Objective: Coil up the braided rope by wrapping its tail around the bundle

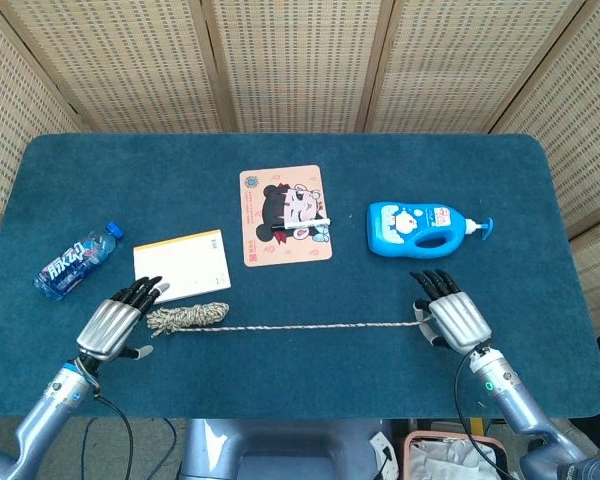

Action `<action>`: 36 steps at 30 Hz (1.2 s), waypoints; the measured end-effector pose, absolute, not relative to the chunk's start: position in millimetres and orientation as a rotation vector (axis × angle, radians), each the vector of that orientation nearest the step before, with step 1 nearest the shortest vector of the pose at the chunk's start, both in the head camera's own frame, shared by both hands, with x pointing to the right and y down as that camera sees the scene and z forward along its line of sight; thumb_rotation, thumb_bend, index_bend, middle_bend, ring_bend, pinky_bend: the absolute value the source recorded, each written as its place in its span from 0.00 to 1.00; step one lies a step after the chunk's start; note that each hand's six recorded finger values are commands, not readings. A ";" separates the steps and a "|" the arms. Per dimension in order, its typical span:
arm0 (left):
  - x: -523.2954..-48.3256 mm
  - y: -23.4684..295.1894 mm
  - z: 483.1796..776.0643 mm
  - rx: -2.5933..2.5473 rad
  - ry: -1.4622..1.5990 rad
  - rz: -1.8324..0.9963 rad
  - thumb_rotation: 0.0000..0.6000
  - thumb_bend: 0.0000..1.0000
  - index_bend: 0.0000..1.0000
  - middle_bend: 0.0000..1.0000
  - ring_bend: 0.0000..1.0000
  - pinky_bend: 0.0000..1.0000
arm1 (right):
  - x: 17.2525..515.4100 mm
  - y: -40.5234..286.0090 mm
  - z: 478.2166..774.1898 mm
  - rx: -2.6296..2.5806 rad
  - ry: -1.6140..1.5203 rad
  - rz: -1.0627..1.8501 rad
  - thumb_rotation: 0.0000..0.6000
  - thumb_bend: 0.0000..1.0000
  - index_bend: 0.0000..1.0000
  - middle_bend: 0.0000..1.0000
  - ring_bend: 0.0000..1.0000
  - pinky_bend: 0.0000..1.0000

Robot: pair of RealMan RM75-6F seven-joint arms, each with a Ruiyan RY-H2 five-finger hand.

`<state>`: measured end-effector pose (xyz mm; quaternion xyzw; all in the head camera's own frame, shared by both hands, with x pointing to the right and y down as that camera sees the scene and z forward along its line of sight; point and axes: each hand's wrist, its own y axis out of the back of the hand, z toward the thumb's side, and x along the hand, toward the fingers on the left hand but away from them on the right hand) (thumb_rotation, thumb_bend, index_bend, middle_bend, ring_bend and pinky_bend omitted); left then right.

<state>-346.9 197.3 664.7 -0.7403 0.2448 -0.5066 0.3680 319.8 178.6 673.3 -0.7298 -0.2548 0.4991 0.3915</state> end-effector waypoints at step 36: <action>-308.0 184.4 722.3 -1.864 0.591 -1.371 1.00 0.25 0.46 0.40 0.37 0.47 | 321.1 178.1 670.5 -1.845 -0.654 1.258 1.00 0.43 0.69 0.07 0.00 0.00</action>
